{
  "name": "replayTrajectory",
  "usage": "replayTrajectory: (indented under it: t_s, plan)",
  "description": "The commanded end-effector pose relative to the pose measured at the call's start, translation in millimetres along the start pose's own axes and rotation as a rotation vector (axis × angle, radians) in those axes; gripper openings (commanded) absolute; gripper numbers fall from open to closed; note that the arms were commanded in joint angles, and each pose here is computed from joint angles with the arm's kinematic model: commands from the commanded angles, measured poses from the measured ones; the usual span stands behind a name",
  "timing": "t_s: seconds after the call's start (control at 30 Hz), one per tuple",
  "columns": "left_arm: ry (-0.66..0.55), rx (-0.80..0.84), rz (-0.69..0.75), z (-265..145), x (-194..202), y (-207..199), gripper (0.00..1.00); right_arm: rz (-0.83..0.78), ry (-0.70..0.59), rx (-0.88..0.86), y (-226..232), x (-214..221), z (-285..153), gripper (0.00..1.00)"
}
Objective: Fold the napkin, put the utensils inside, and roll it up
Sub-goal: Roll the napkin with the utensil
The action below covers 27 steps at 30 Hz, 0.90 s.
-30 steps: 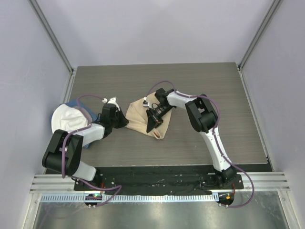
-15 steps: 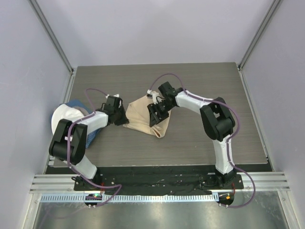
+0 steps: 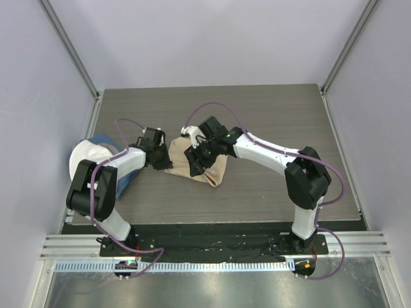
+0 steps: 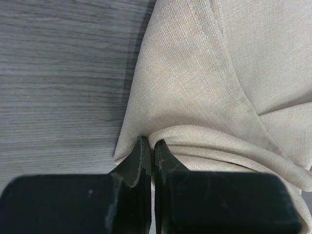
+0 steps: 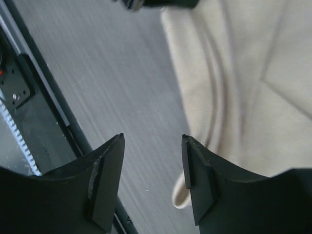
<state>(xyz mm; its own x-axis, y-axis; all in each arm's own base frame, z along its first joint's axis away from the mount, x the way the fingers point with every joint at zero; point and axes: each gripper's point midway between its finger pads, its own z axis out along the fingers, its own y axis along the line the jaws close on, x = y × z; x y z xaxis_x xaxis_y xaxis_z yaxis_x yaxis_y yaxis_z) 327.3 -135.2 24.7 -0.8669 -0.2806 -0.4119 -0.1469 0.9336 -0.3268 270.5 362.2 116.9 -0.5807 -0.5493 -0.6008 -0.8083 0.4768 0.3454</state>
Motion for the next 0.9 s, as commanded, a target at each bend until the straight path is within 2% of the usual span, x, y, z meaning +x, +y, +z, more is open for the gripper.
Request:
replayTrajectory:
  t_s: [0.0,0.13,0.3,0.6,0.87]
  plan:
    - [0.007,-0.011,0.02,-5,-5,0,0.0,0.008,0.148,-0.03,20,39,16,0.56]
    - [0.007,-0.017,0.024,-7,-5,1,0.0,-0.01,0.277,-0.015,20,65,22,0.51]
    - [0.005,-0.021,0.031,-7,-7,1,0.0,-0.036,0.34,0.106,-9,77,16,0.48]
    - [0.008,-0.022,0.037,-7,-7,2,0.0,0.008,0.267,0.124,-37,56,3,0.47]
    - [0.017,-0.033,0.04,-5,-5,4,0.0,0.077,0.242,0.086,-57,63,6,0.46]
